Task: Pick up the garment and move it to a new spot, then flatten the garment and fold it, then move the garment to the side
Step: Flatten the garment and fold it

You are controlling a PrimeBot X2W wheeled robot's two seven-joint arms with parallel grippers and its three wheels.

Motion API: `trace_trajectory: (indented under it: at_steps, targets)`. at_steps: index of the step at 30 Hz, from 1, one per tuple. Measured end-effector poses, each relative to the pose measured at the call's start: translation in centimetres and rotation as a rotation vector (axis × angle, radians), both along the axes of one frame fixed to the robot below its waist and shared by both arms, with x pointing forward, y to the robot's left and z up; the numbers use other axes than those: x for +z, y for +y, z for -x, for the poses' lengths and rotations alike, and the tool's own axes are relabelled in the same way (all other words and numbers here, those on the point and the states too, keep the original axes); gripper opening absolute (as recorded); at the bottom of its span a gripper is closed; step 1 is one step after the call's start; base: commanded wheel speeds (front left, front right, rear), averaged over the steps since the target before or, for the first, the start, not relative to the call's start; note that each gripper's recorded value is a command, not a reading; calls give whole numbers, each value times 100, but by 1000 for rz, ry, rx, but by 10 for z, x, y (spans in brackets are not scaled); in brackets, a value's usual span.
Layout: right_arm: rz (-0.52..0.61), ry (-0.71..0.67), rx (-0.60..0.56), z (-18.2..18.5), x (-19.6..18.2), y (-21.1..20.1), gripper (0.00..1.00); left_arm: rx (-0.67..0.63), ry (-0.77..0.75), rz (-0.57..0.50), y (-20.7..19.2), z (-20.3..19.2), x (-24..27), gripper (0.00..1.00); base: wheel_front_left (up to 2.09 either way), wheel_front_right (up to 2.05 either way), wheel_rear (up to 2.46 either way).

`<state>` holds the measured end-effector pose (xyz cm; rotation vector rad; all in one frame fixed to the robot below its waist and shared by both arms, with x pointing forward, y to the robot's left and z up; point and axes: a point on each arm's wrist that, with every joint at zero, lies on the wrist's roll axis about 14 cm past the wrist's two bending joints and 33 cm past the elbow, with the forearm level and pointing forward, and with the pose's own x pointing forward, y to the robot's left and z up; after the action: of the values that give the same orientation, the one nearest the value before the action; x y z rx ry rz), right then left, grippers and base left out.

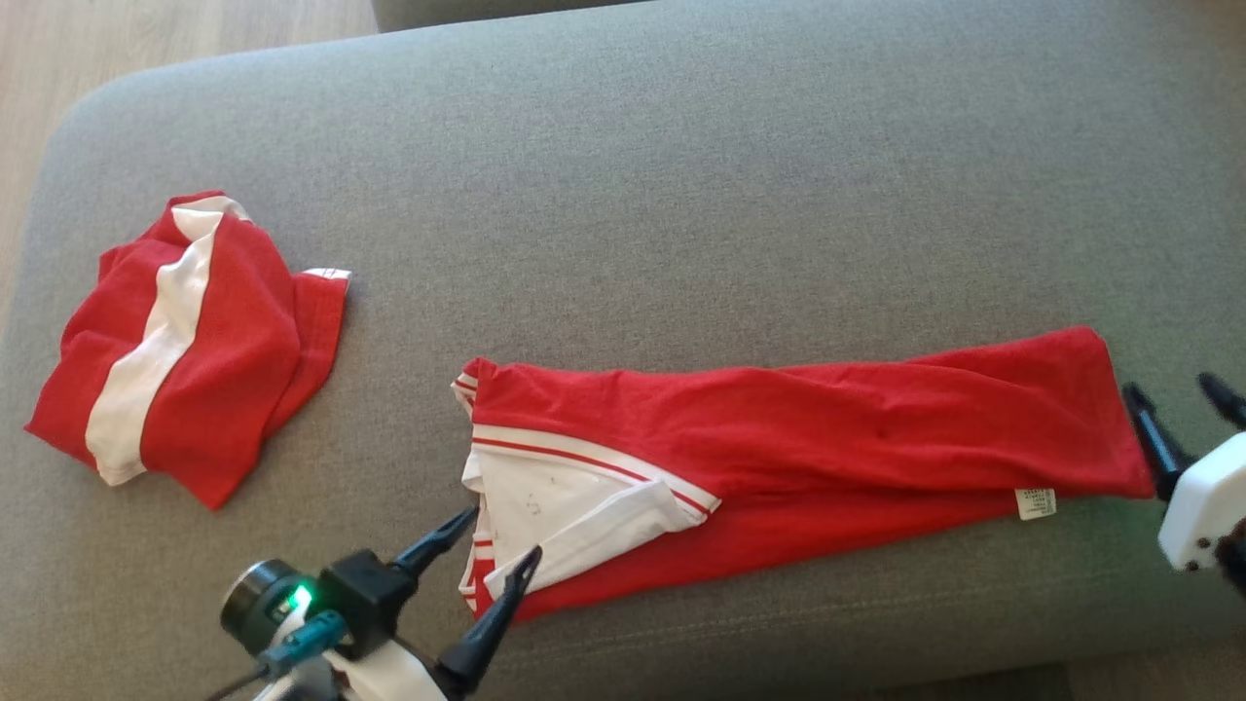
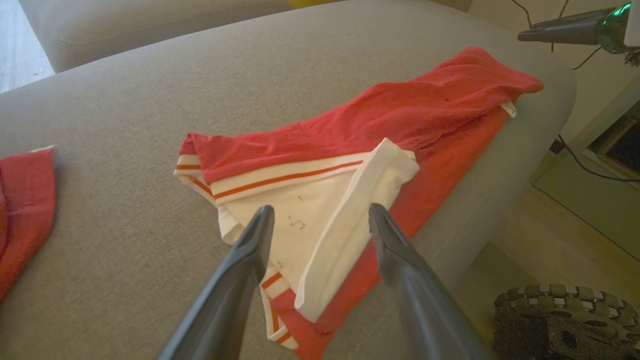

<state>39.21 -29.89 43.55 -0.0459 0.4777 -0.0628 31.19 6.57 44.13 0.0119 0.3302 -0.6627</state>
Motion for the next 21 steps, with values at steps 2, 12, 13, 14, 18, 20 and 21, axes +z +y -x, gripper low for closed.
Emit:
trace_trajectory:
  at_steps: [2,12,13,14,18,20,21]
  targets:
    - [13,-31,-10,-3,10,-4,100,23,-12,3,5,-4,4,100,0,0,0]
    - [-25,-387,11,-19,84,30,100,357,-240,236,43,-53,67,100,0,0,0]
    - [-35,-441,14,-19,95,35,100,396,-277,275,47,-58,77,100,0,0,0]
    - [-45,-489,14,-19,105,39,100,427,-309,302,51,-62,86,100,0,0,0]
    - [-68,-655,17,-16,137,53,100,538,-366,397,63,-72,105,100,0,0,0]
    - [-73,-709,18,-13,145,60,100,574,-356,415,65,-73,102,100,0,0,0]
    - [-88,-724,12,-10,144,63,100,589,-362,420,67,-73,103,100,0,0,0]
